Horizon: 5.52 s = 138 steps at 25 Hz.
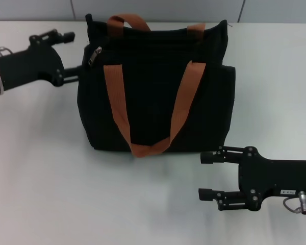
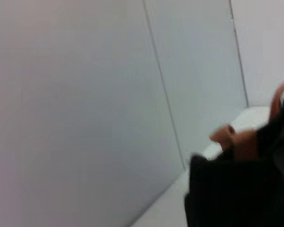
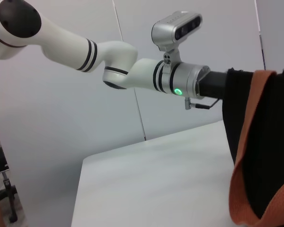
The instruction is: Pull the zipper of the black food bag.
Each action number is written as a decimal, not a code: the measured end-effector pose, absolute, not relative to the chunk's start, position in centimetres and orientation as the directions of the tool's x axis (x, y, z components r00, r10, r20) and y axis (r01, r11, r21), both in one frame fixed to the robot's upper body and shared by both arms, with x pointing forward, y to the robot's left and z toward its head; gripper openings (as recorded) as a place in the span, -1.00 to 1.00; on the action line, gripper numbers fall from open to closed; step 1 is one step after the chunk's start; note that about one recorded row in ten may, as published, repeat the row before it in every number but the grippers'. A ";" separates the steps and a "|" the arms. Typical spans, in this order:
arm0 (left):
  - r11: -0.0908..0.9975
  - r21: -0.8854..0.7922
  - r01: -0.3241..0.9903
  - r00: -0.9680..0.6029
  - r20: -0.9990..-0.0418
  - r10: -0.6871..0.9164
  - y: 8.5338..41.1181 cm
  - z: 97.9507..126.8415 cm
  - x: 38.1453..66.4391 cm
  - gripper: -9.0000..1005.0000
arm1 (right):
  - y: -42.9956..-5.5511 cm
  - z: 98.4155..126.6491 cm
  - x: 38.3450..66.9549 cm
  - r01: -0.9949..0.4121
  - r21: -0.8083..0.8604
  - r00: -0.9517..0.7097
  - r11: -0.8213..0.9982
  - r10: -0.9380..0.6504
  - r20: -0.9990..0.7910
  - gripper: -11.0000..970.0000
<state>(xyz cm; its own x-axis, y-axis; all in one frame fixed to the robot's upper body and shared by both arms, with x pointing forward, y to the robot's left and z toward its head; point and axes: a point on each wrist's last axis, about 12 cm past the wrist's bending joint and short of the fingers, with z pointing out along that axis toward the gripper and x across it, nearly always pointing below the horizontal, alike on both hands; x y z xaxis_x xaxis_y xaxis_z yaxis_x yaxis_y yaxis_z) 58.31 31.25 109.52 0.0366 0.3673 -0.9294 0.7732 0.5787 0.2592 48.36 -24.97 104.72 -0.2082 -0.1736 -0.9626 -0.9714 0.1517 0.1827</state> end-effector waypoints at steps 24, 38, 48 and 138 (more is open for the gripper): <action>0.521 0.319 0.792 0.157 -0.931 0.331 31.0 109.3 56.3 -0.31 | -24.8 105.9 48.9 -0.966 0.208 -0.222 0.156 -0.084 -0.971 0.58; 0.540 0.384 0.749 0.262 -0.920 0.292 30.6 109.3 55.1 -0.94 | -21.8 113.5 55.3 -0.811 0.585 -0.575 0.017 0.161 -0.802 0.58; 0.559 0.416 0.718 0.312 -0.909 0.277 30.3 109.7 55.3 -0.94 | -17.6 117.2 61.2 -0.616 0.780 -0.772 0.108 0.112 -0.625 0.58; 0.547 0.369 0.752 0.302 -0.929 0.212 29.3 110.4 55.6 -0.93 | -9.5 116.6 63.0 -0.596 0.728 -0.797 0.339 -0.140 -0.587 -0.86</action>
